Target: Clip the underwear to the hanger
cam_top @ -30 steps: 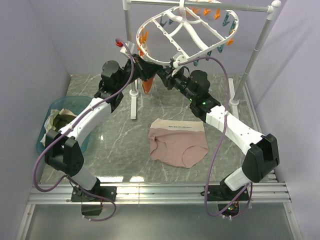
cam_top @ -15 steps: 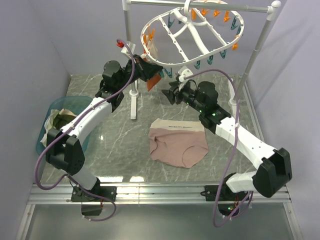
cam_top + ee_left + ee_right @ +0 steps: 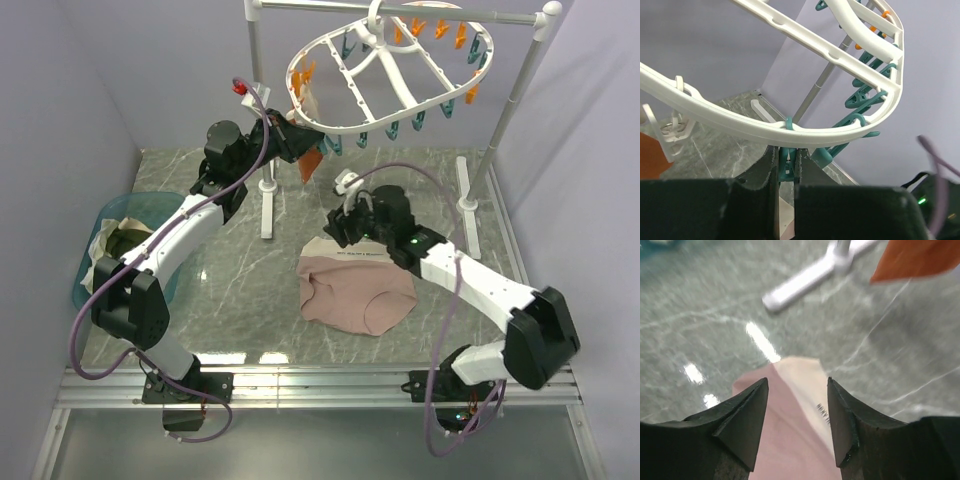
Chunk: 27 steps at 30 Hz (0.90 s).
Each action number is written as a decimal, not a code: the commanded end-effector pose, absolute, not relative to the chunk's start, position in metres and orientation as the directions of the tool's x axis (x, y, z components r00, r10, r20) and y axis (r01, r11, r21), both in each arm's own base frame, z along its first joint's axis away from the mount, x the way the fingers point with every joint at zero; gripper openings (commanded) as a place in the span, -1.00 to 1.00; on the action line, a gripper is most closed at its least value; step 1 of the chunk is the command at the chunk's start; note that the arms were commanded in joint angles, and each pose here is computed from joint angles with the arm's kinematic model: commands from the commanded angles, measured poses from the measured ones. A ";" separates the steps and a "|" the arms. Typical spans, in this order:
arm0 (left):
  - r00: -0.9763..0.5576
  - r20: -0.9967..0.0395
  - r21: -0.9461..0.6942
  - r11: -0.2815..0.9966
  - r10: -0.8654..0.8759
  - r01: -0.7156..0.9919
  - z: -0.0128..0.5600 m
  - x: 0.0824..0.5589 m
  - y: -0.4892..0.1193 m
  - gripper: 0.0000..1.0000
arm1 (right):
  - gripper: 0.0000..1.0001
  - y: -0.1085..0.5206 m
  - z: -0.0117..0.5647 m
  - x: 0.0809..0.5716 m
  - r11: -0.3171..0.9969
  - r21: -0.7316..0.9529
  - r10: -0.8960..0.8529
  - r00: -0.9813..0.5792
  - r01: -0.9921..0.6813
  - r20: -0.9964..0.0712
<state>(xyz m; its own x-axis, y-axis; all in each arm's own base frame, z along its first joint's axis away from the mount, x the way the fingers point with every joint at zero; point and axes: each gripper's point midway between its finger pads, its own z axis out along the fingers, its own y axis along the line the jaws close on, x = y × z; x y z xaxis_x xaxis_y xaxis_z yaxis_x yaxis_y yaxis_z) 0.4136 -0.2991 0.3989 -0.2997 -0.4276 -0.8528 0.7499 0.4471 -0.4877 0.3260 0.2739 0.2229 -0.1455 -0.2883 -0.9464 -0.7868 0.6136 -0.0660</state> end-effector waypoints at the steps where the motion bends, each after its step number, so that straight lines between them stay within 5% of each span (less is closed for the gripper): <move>1: -0.251 -0.854 -0.464 0.449 -0.455 0.764 0.422 0.417 -0.295 -0.99 | 0.15 0.279 0.188 0.336 0.695 -0.026 -0.316 -0.273 -0.719 -0.909; 9: -0.262 -0.859 -0.465 0.457 -0.440 0.758 0.416 0.417 -0.296 -0.99 | 0.20 0.290 0.114 0.350 0.809 0.050 -0.319 -0.508 -0.586 -0.800; 27: -0.278 -0.864 -0.466 0.461 -0.419 0.755 0.408 0.421 -0.297 -0.99 | 0.45 0.346 0.062 0.355 0.841 -0.035 -0.414 -0.601 -0.540 -0.683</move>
<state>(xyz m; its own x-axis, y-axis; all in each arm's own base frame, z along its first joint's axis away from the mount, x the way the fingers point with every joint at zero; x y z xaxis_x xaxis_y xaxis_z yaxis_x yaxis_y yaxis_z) 0.4191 -0.3001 0.3874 -0.3279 -0.4061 -0.8530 0.7314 0.4623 -0.5013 0.3562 0.3521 0.0686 -0.5906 -0.3764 -0.7138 -0.5624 0.8264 0.0295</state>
